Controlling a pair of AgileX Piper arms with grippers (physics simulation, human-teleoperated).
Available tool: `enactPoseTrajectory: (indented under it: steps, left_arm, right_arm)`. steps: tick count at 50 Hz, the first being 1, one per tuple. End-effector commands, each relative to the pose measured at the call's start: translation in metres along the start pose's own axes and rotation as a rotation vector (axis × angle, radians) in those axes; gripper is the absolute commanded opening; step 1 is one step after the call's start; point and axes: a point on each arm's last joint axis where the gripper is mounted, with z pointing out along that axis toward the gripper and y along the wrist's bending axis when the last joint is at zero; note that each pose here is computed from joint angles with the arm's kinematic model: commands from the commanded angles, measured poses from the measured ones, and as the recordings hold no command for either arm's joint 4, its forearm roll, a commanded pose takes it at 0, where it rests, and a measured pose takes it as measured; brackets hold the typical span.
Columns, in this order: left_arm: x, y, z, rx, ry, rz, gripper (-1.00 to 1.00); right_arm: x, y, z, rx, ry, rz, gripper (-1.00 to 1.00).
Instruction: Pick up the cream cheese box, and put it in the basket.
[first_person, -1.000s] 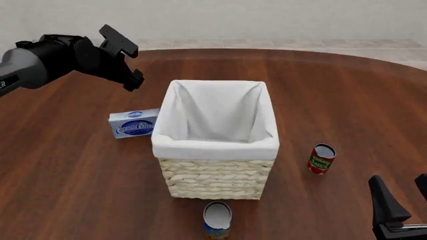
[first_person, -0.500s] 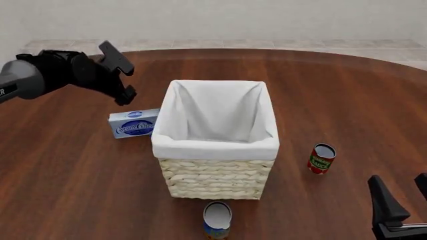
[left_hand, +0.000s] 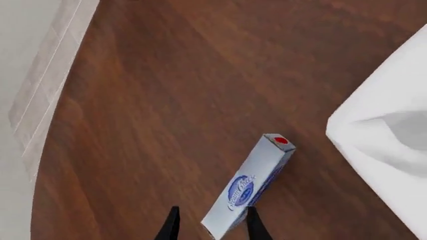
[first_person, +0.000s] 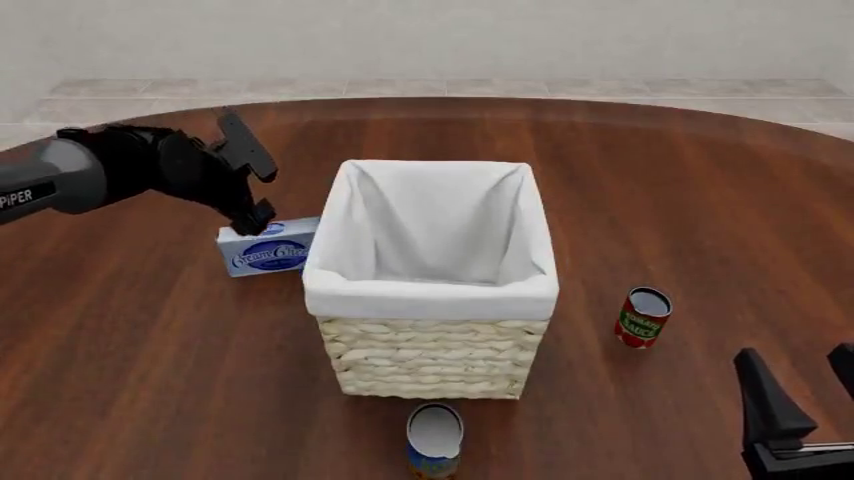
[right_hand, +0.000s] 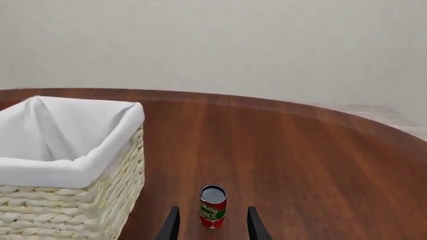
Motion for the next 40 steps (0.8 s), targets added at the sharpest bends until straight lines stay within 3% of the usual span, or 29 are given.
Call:
enactPoseTrajectory:
  steps: [1,14,40]
  left_arm:
    - [0.0,-0.015,0.006,0.037,0.01,0.048,1.0]
    - [-0.007,-0.034,0.016,0.081,0.011,0.08,1.0]
    - [0.001,-0.037,0.036,0.101,0.039,0.089,1.0]
  right_arm:
    - [0.001,0.0,0.001,0.0,0.004,-0.001,1.0]
    - [0.001,0.0,0.001,0.005,0.005,-0.005,1.0]
    - [0.0,-0.001,0.001,0.013,0.005,-0.01,1.0]
